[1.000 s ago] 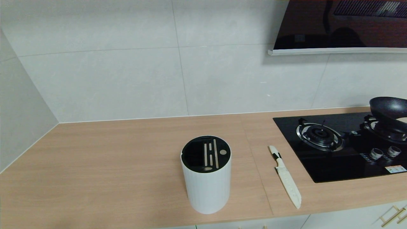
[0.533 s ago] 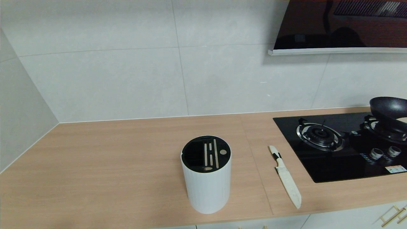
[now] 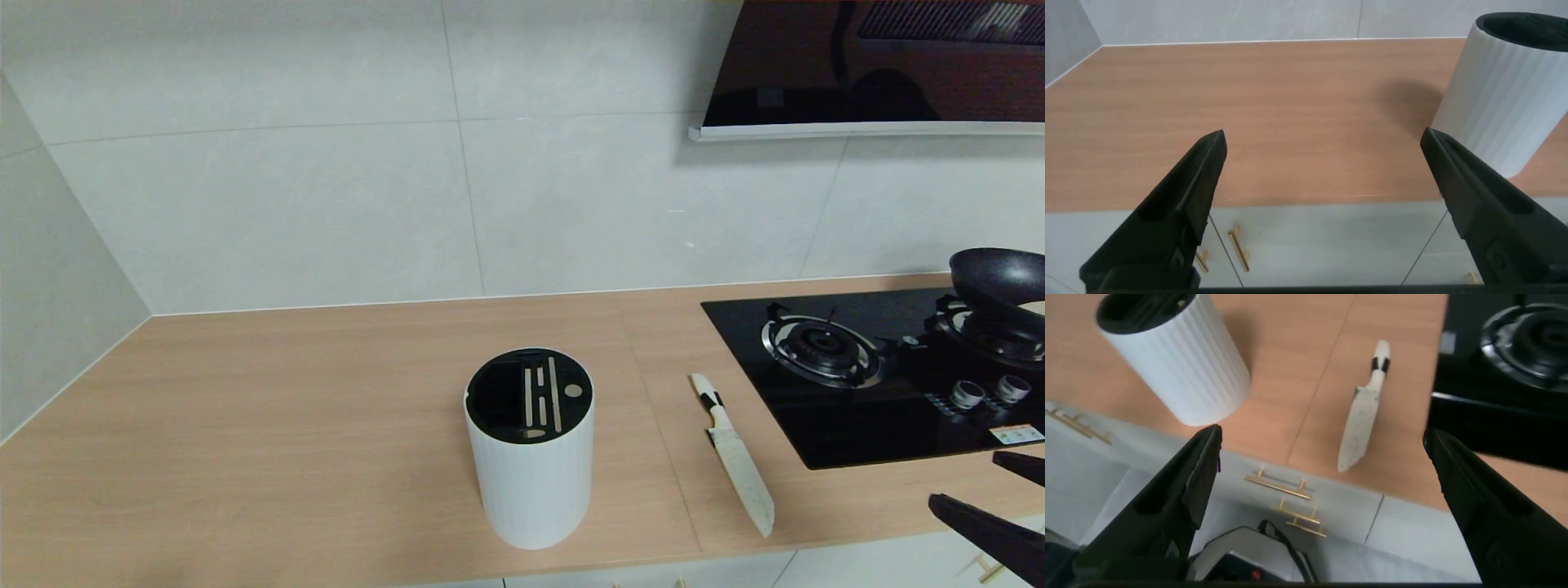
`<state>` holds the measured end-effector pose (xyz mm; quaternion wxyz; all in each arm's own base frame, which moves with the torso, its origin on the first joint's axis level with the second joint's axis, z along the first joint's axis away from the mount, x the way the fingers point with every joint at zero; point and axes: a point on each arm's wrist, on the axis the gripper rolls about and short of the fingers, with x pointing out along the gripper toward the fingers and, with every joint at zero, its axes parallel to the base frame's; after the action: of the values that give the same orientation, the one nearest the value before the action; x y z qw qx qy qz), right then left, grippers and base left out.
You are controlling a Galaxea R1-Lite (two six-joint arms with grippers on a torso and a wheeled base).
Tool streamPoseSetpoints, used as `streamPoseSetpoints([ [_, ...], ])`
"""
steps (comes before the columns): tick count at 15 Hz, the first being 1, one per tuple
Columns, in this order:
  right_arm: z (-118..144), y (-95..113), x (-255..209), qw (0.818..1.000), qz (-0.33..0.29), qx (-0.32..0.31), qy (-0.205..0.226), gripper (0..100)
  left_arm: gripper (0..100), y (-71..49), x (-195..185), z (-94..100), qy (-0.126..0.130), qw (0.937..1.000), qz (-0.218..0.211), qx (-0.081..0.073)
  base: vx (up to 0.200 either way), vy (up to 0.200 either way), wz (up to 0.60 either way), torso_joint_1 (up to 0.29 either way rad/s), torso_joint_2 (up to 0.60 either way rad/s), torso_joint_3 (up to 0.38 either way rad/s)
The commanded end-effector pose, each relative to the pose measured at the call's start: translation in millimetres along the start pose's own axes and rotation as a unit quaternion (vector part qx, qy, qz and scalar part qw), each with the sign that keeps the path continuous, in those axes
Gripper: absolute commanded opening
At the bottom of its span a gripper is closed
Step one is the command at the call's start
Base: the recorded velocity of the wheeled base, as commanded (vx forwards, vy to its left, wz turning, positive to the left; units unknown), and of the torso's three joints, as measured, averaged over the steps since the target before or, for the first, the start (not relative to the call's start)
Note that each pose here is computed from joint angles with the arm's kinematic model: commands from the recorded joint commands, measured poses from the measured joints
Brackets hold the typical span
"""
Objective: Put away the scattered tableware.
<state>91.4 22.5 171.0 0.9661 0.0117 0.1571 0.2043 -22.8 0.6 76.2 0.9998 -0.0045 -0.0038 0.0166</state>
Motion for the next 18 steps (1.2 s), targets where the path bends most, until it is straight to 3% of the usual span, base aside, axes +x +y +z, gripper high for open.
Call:
streamPoseSetpoints([
  [1,5.6,-8.6,45.7,0.999,0.006,0.009,0.050,100,100,0.0,0.0,0.1,0.000,1.0000,0.000,0.000,0.000,0.000,0.00,0.000,0.00,0.000],
  [8,33.4,-20.2,110.3,0.997,-0.012,0.008,0.070,100,100,0.0,0.1,0.1,0.001,1.0000,0.000,0.000,0.000,0.000,0.00,0.000,0.00,0.000],
  [12,10.8,-17.3,151.8,0.994,-0.021,-0.001,0.109,100,100,0.0,0.1,0.1,0.001,1.0000,0.000,0.000,0.000,0.000,0.00,0.000,0.00,0.000],
  [18,-13.9,-24.8,187.5,0.990,-0.043,0.001,0.132,100,100,0.0,0.0,-0.1,0.001,1.0000,0.000,0.000,0.000,0.000,0.00,0.000,0.00,0.000],
])
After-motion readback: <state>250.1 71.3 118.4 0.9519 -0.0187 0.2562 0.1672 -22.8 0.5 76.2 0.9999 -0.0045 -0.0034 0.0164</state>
